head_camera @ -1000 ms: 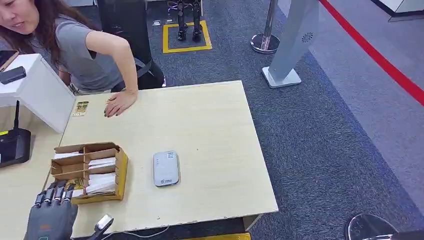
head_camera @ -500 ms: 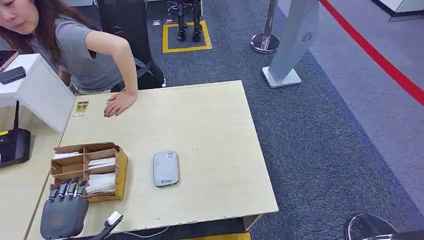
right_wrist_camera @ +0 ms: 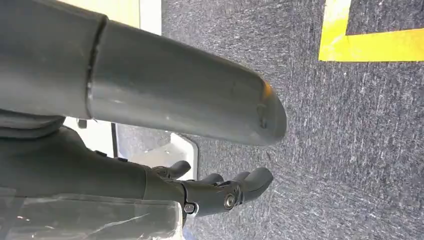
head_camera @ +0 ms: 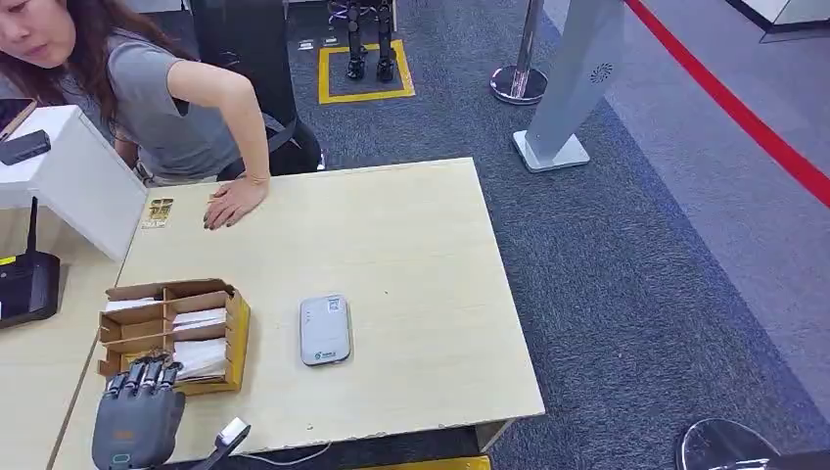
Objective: Pass the card to the sensor for recognition and then transmit it.
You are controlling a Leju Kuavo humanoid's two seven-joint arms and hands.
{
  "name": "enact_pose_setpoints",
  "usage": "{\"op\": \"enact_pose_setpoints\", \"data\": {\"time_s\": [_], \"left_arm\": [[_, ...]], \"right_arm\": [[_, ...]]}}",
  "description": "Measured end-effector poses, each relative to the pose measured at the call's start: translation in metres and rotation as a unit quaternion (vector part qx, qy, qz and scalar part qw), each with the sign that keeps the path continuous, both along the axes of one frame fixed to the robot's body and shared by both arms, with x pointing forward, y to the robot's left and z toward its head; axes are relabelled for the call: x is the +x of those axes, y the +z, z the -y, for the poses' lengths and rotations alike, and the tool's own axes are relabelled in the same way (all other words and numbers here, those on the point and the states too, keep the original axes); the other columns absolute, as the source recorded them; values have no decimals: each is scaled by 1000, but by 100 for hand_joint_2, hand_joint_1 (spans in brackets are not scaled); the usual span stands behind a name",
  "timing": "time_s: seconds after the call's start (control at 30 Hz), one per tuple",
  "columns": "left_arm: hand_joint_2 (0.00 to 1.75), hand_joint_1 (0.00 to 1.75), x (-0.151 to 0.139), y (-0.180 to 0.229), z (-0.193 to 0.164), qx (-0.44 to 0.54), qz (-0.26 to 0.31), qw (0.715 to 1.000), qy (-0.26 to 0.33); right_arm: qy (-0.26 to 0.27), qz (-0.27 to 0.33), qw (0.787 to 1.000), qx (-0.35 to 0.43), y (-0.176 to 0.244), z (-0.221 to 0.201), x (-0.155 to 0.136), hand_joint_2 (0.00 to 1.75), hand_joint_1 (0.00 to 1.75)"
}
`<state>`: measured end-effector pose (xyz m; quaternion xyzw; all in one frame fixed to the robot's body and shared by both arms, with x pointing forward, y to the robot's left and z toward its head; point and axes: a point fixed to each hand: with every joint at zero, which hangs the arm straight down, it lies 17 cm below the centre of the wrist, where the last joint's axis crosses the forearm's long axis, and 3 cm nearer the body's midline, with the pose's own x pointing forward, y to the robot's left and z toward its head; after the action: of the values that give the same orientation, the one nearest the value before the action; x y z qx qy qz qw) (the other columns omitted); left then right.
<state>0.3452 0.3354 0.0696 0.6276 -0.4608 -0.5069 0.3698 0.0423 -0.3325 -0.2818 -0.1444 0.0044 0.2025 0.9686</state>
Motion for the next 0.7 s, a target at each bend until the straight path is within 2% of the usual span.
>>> {"op": "enact_pose_setpoints", "data": {"time_s": [0.7], "left_arm": [[175, 65, 2, -1, 10, -11, 2, 1000, -8]], "right_arm": [[2, 5, 1000, 2, 0, -1, 2, 0, 0]]}}
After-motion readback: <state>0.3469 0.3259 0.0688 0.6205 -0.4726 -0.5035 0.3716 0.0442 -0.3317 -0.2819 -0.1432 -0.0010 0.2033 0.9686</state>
